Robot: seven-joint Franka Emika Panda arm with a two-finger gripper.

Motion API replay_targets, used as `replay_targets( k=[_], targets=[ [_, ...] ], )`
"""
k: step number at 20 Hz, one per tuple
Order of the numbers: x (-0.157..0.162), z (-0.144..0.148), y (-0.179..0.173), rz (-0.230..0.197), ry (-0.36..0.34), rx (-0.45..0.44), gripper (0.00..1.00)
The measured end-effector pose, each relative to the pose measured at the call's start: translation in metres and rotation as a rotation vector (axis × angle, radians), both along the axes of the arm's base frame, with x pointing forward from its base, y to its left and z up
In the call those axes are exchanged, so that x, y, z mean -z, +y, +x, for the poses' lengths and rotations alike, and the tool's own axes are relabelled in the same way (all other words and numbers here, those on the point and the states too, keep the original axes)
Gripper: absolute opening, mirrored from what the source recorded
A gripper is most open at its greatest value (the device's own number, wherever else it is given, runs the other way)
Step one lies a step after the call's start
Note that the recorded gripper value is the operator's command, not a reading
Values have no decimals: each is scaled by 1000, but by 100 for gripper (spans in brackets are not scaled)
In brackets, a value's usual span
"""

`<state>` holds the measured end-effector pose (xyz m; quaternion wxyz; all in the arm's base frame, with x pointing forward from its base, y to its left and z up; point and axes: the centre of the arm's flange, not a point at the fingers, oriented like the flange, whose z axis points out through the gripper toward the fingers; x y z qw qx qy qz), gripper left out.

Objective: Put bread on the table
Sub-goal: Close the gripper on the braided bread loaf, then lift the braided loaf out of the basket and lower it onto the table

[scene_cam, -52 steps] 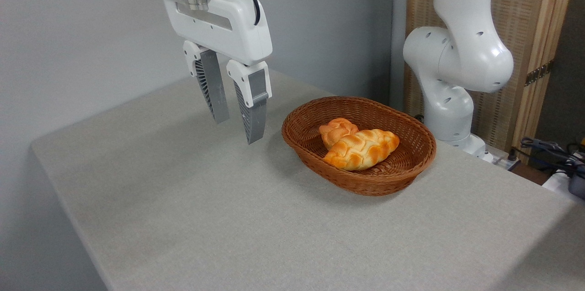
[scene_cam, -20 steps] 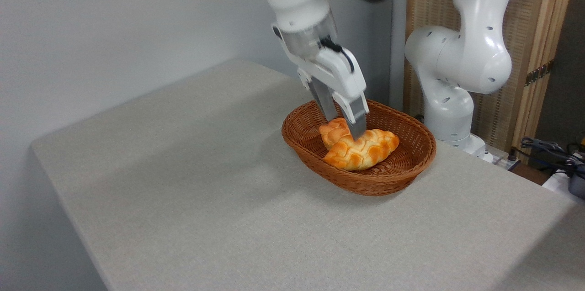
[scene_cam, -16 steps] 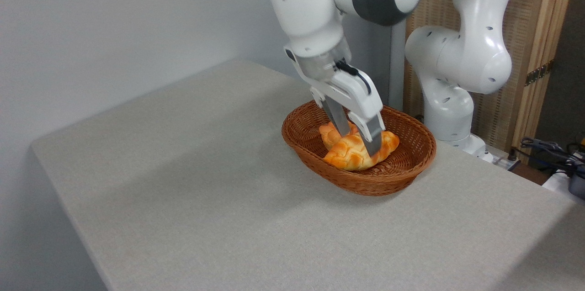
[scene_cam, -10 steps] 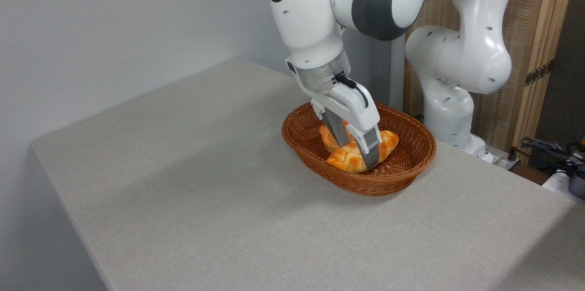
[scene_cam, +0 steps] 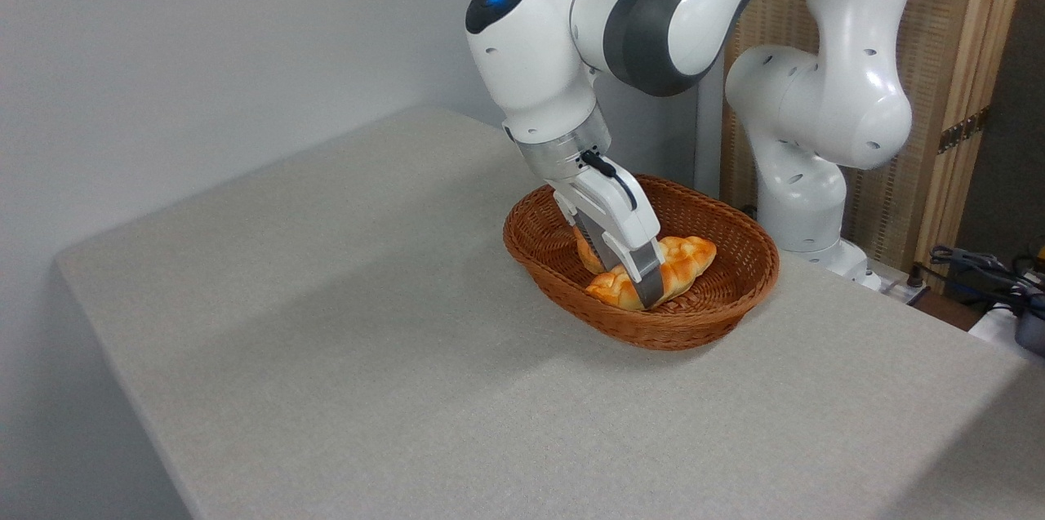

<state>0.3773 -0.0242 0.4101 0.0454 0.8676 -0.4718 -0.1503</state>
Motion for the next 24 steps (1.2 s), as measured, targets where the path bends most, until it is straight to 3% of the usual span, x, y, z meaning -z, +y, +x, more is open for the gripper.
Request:
replay_targets(
  k=[12,14,17,21,24],
  targets=[
    [-1,-1,0,-16,9,51,0],
    [-10,-2,1,-30,46,102,0],
    [-54,1,4,-47,105,159,0],
    [-126,18,8,-54,6,164,0],
    [-142,42,9,-52,-136,147,2]
  ],
)
